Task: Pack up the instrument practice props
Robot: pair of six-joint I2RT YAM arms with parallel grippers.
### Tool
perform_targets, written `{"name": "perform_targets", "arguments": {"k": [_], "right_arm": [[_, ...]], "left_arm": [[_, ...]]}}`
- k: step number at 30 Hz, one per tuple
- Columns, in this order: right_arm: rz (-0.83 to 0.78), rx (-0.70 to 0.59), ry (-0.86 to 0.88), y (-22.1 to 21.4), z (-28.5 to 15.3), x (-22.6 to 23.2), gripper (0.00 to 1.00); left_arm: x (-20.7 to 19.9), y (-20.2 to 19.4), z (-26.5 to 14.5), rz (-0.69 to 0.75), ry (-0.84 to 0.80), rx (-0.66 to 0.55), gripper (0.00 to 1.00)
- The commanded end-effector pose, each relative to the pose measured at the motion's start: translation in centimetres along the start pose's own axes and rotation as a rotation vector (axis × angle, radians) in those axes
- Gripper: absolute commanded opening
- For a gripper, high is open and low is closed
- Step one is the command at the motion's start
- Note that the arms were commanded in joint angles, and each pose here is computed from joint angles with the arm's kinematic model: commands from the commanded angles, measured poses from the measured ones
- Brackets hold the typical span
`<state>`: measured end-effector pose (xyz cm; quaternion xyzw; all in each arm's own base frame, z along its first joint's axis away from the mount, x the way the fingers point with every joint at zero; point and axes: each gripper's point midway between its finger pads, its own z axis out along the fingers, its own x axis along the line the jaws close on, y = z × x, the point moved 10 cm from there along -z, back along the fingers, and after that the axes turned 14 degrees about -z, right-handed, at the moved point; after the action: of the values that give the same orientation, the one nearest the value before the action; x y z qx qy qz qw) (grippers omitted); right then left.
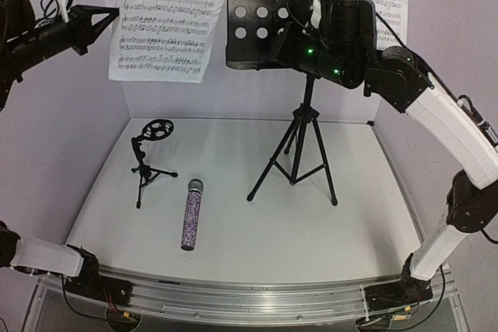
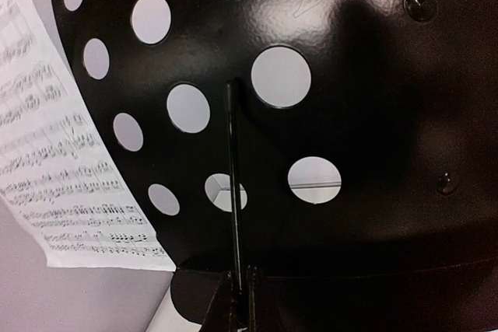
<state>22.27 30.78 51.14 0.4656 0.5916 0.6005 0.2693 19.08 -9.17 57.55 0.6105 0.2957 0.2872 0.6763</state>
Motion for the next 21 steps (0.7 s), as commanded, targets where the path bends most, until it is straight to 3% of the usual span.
{"name": "perform_targets", "arguments": {"k": [1, 6, 14, 17, 21], "right_arm": [[-0.010, -0.058, -0.009, 1.6, -1.2, -0.6, 0.00], [-0.017, -0.060, -0.006, 1.5, -1.1, -0.5, 0.00], [-0.024, -0.060, -0.004, 1.4, -1.0, -0.5, 0.00], [-0.026, -0.060, -0.005, 1.4, -0.9, -0.5, 0.00], [-0.028, -0.059, -0.001, 1.3, -0.7, -0.3, 0.00]], "left_arm": [[-0.6, -4.2, -1.9, -0.074, 0.001, 0.207, 0.00], [0.0, -8.3, -1.9, -0.095, 0.042, 0.404, 0.00], [-0.6, -16.8, -2.2, -0.247, -0.144, 0.770, 0.00], [-0.8, -18.8, -2.3, -0.291, -0.195, 0.806, 0.00], [-0.7, -18.8, -0.8, -0.352, -0.249, 0.719, 0.00]]}}
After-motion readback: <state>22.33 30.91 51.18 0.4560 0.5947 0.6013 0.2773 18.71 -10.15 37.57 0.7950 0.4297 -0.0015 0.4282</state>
